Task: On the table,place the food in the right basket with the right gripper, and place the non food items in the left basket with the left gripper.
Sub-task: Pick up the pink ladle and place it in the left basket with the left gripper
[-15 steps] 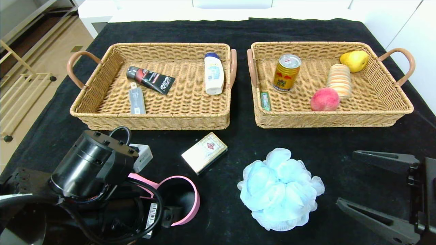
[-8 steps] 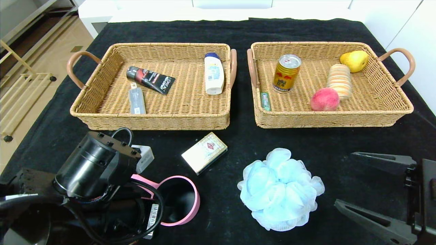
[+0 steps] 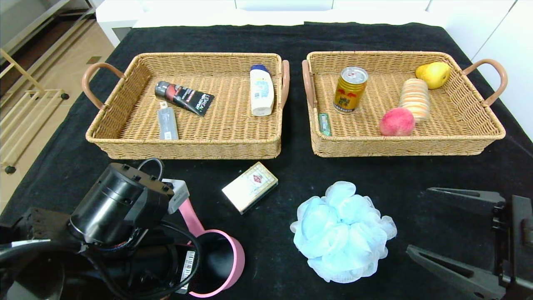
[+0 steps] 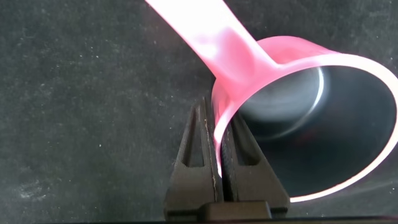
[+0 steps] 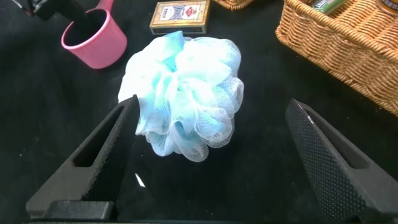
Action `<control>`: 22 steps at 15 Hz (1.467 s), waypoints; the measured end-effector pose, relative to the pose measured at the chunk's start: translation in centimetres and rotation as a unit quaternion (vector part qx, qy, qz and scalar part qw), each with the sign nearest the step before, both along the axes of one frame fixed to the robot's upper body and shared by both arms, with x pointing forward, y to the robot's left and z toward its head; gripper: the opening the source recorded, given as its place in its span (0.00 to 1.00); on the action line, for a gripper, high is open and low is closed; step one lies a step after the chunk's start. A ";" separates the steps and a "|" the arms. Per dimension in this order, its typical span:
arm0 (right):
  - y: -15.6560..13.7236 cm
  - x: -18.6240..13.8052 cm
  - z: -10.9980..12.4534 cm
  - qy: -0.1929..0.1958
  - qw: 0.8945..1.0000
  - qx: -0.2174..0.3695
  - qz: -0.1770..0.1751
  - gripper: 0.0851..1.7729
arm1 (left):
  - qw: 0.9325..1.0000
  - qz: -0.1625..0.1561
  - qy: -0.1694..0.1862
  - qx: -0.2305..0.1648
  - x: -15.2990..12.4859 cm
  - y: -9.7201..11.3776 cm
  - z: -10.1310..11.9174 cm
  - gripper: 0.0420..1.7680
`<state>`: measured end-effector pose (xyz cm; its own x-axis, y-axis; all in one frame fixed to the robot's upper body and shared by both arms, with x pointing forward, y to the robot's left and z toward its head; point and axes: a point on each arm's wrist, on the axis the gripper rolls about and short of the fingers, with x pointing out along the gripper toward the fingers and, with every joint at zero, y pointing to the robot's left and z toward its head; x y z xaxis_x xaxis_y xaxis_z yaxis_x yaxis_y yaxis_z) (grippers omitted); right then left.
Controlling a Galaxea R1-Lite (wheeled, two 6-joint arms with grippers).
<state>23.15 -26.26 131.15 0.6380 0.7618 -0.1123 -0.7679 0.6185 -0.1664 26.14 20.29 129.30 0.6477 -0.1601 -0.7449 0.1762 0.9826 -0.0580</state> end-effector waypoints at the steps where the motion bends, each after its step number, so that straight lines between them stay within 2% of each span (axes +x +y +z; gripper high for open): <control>1: 0.0 0.0 0.0 0.000 1.000 0.000 0.000 0.96 | 1.000 0.000 0.000 0.000 0.0 0.0 0.0 0.07; 9: 0.0 0.1 -0.2 0.004 1.000 -0.002 0.000 0.96 | 1.000 -0.007 -0.005 -0.006 -0.1 0.1 0.4 0.07; 12: 0.0 0.1 -0.3 0.005 1.000 -0.003 0.001 0.96 | 0.998 -0.039 -0.046 -0.014 -0.7 0.6 1.7 0.07; 14: 0.1 0.0 -0.3 0.004 1.000 -0.004 0.003 0.96 | 0.996 -0.050 -0.066 -0.023 -1.4 1.1 2.5 0.07; 17: 0.0 -0.1 -0.4 0.003 1.000 -0.005 0.004 0.96 | 0.993 -0.047 -0.095 -0.044 -2.0 1.6 3.6 0.07; 20: 0.0 -0.1 -0.4 0.003 1.000 -0.005 0.004 0.96 | 0.985 -0.028 -0.152 -0.076 -1.2 2.0 5.0 0.07; 22: 0.0 -0.1 -0.4 0.003 1.000 -0.005 0.004 0.96 | 0.979 -0.017 -0.187 -0.082 -0.1 2.6 6.0 0.07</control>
<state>23.03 -26.23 130.79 0.6316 0.7654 -0.1234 -0.7735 0.6110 -0.1685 26.02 22.85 135.34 0.8620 -0.2840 -0.4199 0.2482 0.9587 -0.1389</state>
